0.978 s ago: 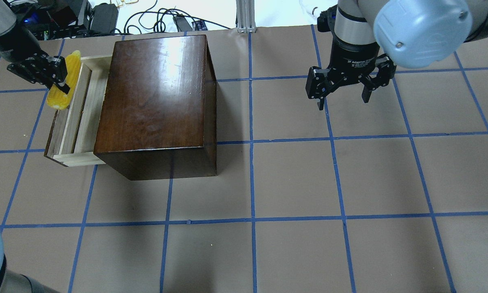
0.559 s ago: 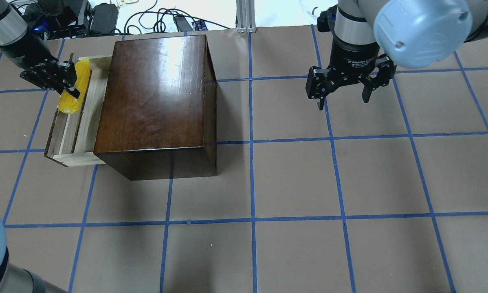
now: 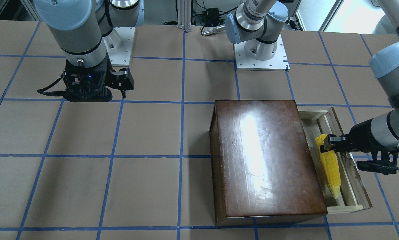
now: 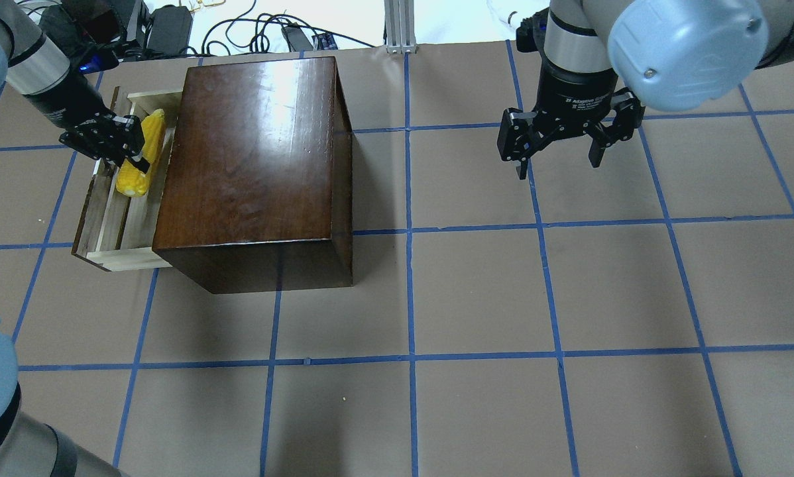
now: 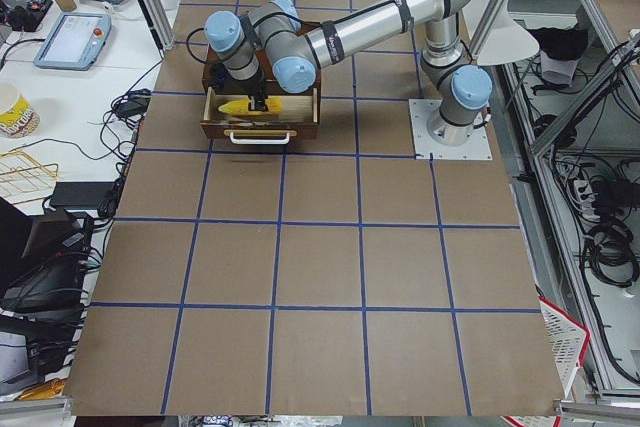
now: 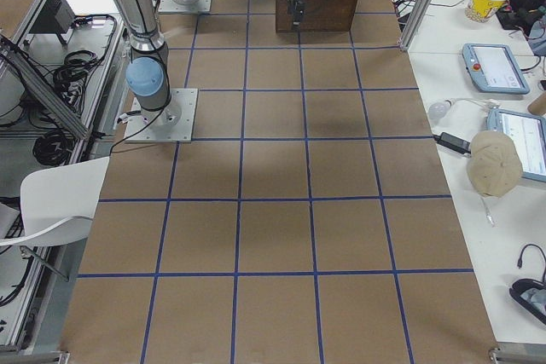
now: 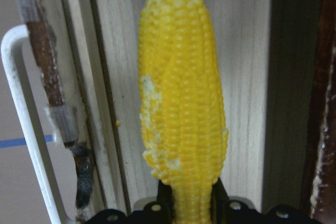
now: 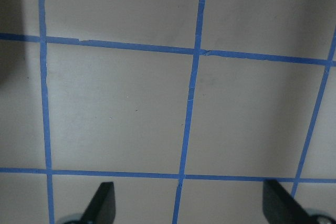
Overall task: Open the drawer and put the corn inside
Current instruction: 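Carry the corn over the open drawer and lower it inside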
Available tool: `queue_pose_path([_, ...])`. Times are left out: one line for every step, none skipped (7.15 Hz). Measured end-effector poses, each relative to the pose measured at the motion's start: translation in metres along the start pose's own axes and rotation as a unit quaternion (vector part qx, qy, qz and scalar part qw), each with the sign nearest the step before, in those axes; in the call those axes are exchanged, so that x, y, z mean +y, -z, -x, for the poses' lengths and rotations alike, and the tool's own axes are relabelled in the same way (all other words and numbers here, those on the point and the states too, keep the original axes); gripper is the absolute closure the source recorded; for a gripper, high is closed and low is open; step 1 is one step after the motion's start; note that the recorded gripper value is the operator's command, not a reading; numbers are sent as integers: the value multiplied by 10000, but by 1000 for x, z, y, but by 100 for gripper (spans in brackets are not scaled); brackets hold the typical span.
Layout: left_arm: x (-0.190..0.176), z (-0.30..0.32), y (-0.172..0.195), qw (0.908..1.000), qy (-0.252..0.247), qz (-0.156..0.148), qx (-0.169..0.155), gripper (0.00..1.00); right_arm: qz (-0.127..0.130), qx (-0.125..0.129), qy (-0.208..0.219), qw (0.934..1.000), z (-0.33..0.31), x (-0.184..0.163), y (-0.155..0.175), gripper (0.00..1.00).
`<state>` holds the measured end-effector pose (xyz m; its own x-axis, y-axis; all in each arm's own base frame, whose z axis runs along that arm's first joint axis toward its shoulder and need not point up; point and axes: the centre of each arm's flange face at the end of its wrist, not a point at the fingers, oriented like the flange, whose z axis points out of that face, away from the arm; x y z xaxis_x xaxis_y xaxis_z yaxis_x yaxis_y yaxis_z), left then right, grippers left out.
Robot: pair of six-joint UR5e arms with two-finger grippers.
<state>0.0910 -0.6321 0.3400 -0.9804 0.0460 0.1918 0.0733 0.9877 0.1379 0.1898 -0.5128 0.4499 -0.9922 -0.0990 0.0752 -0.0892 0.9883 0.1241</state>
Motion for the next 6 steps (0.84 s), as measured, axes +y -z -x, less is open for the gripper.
queue_pose_path([-5, 0, -5, 9999, -9, -63, 90, 93, 0, 0, 0, 10000, 0, 0, 0, 0])
queue_pose_path([-8, 1, -9, 9998, -6, -78, 158, 73, 0, 0, 0, 10000, 0, 0, 0, 0])
queue_pose_path([-9, 1, -12, 9998, -3, -79, 195, 22, 0, 0, 0, 10000, 0, 0, 0, 0])
queue_pose_path([-10, 2, -14, 9998, 2, -76, 206, 3, 0, 0, 0, 10000, 0, 0, 0, 0])
queue_pose_path([-10, 2, -14, 9998, 22, -73, 210, 0, 0, 0, 0, 10000, 0, 0, 0, 0])
queue_pose_path([-10, 2, -14, 9997, 37, -74, 211, 0, 0, 0, 0, 10000, 0, 0, 0, 0])
